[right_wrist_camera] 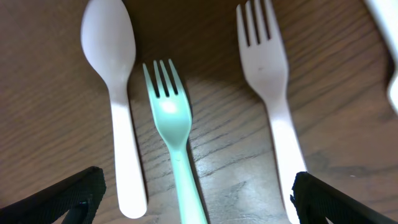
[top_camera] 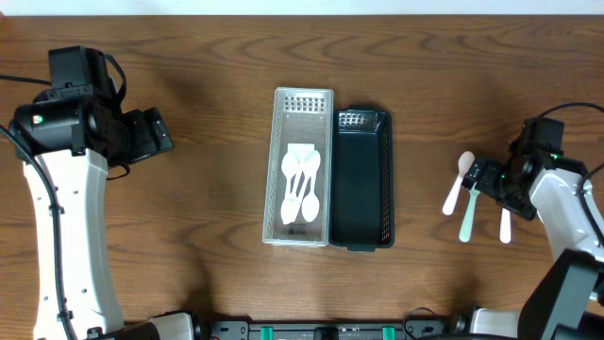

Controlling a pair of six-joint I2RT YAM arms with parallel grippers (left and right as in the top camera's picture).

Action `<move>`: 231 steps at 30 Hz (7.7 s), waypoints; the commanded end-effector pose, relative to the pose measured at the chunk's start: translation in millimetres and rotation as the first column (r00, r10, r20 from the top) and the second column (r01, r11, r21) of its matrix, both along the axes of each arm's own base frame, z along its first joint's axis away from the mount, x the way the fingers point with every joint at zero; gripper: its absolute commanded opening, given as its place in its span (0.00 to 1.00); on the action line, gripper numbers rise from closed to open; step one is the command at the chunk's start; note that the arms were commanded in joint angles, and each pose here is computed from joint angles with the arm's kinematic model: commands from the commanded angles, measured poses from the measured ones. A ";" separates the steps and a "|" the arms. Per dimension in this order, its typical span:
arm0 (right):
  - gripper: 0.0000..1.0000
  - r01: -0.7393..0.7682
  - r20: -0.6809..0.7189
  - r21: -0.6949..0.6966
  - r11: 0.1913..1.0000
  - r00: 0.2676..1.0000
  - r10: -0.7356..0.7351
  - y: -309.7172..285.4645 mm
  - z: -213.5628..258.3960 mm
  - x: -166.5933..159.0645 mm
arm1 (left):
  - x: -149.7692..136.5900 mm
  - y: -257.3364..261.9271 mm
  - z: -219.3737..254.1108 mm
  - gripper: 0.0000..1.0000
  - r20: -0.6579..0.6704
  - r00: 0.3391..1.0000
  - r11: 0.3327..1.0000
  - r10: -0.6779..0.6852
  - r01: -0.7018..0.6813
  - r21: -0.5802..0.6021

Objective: Pack container
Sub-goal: 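Lower the right gripper toward the mint-green fork, then grasp the mint-green fork and carry it into the black basket, then move the right gripper back and grasp the white spoon, then carry the white spoon into the black basket and release it, then return the right gripper to the white forks and grasp one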

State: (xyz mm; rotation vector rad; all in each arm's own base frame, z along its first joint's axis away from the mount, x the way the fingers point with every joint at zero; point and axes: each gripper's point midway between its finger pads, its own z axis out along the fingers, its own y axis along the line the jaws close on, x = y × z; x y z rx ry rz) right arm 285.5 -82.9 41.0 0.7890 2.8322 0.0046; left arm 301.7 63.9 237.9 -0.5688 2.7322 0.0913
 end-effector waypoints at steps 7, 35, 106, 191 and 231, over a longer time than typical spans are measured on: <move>0.99 -0.012 -0.085 0.046 0.999 0.996 0.016 4.0 -26.4 -5.7 | -0.5 -0.6 -3.1 0.98 -0.007 1.000 1.000 0.001 -0.001 -0.008; 0.51 -0.009 -0.179 0.075 0.997 0.984 0.023 6.9 -60.2 -12.9 | -0.5 -0.6 -3.1 0.98 -0.007 1.000 1.000 0.001 -0.001 -0.008; 0.41 -0.441 0.157 0.046 0.896 0.889 0.429 256.4 104.9 97.8 | 0.0 -0.5 -2.9 0.98 -0.005 1.000 1.000 0.001 -0.001 -0.008; 0.21 -0.226 0.140 0.001 0.974 0.964 0.224 94.6 105.3 123.6 | -1.7 -0.8 -3.5 0.98 -0.012 1.000 1.000 0.001 -0.001 -0.009; 0.76 -0.236 0.213 -0.077 0.969 0.945 0.247 83.8 170.4 87.2 | -1.7 -0.8 -3.5 0.98 -0.012 1.000 1.000 0.001 -0.001 -0.009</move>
